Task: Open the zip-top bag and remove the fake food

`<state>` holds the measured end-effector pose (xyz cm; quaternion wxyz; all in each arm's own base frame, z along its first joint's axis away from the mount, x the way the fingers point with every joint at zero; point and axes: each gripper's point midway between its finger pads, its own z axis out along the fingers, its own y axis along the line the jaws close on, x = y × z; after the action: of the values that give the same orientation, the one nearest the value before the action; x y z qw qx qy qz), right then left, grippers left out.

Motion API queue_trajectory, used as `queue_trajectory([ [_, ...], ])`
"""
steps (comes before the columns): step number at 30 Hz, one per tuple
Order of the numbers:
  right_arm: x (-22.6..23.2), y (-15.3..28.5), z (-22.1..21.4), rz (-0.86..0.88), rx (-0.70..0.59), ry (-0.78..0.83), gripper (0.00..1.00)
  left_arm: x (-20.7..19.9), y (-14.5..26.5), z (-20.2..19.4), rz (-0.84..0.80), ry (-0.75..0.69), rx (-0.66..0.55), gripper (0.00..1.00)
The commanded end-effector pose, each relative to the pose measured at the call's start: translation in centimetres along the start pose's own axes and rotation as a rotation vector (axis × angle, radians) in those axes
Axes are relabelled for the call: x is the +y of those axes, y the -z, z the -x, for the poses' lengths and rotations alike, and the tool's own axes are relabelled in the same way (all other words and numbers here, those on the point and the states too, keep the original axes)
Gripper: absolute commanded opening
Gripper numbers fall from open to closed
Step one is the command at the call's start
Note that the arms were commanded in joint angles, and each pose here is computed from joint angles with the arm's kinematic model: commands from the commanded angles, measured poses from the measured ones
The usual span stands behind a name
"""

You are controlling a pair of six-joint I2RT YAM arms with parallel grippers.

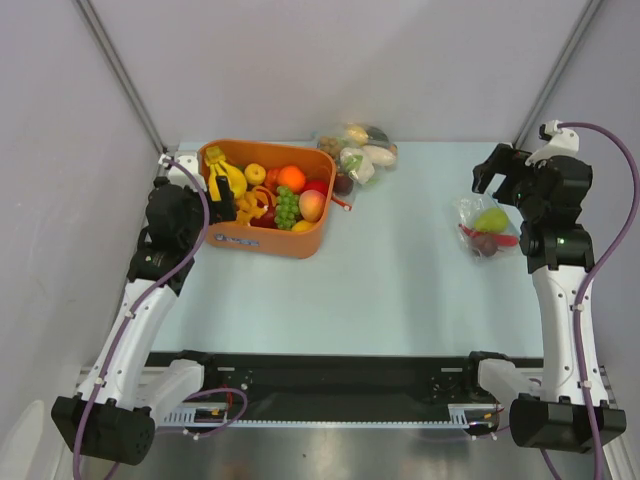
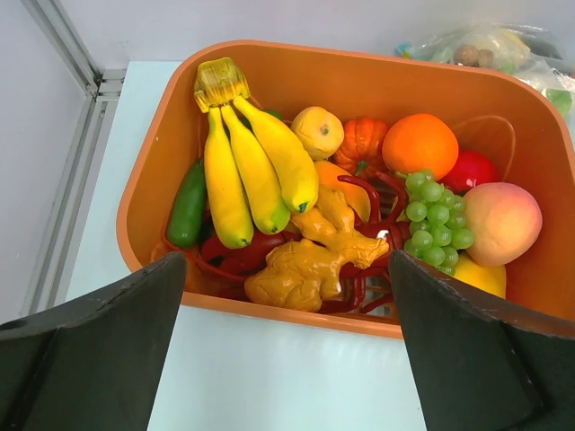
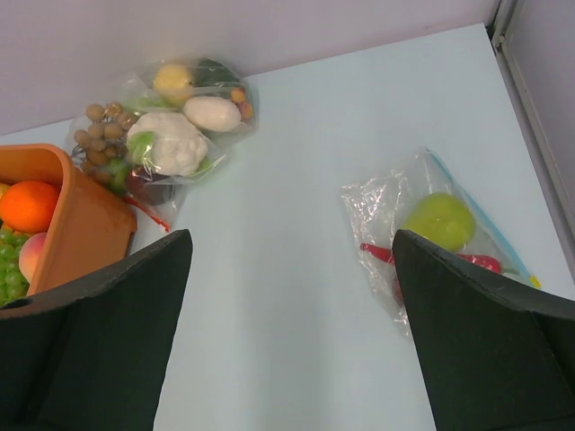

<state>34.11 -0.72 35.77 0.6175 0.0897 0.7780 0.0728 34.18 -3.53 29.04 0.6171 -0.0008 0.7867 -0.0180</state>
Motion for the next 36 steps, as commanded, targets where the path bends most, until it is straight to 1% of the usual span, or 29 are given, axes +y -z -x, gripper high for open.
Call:
queue_trajectory([
  [1, 0.1, -0.1, 1.1, 0.008, -0.034, 0.0, 0.99, 0.1, 0.6, 2.9, 0.012, 0.006, -0.077, 1.0],
  [11, -0.2, -0.7, 1.2, -0.013, -0.013, 0.007, 1.0, -0.2, 0.6, 2.6, -0.003, 0.007, -0.079, 1.0],
  [15, -0.7, -2.3, 0.8, -0.036, 0.032, 0.005, 1.0, -0.4, 0.6, 2.4, -0.022, -0.016, -0.075, 1.0],
  [16, -1.2, -3.4, -0.1, -0.052, 0.073, 0.005, 1.0, -0.4, 0.6, 2.3, -0.025, -0.025, -0.073, 1.0],
  [17, -1.3, -3.7, 0.3, -0.062, 0.073, 0.003, 1.0, -0.5, 0.6, 2.2, -0.028, -0.032, -0.07, 1.0],
  [19, -2.5, -5.4, -1.1, -0.104, 0.128, -0.006, 1.0, -0.2, 0.6, 2.0, -0.018, -0.04, -0.063, 1.0],
  [23, -4.6, -8.1, -3.1, -0.157, 0.19, -0.028, 1.0, -0.1, 0.8, 2.1, -0.015, -0.048, -0.069, 1.0],
  [25, -5.7, -9.3, -4.1, -0.189, 0.217, -0.014, 1.0, -0.3, 0.9, 2.2, -0.022, -0.05, -0.074, 1.0],
  [26, -6.3, -10.4, -5.4, -0.197, 0.255, -0.006, 1.0, -0.3, 0.9, 2.1, -0.025, -0.05, -0.074, 1.0],
  [28, -7.8, -11.6, -6.2, -0.249, 0.273, 0.03, 1.0, -0.4, 0.8, 2.0, -0.032, -0.05, -0.072, 1.0],
  [29, -8.5, -12.8, -7.9, -0.264, 0.317, 0.036, 1.0, -0.4, 0.9, 2.1, -0.033, -0.05, -0.073, 1.0],
  [31, -9.1, -14.0, -8.2, -0.269, 0.329, 0.042, 1.0, -0.4, 0.8, 2.0, -0.032, -0.052, -0.072, 1.0],
  [32, -9.6, -15.1, -9.7, -0.272, 0.365, 0.04, 1.0, -0.4, 0.6, 1.9, -0.03, -0.052, -0.066, 1.0],
  [34, -9.6, -16.3, -10.1, -0.258, 0.372, 0.046, 1.0, -0.4, 0.7, 1.9, -0.028, -0.053, -0.064, 1.0],
  [36, -9.8, -17.6, -11.5, -0.242, 0.397, 0.045, 1.0, -0.4, 0.6, 1.8, -0.031, -0.053, -0.063, 1.0],
])
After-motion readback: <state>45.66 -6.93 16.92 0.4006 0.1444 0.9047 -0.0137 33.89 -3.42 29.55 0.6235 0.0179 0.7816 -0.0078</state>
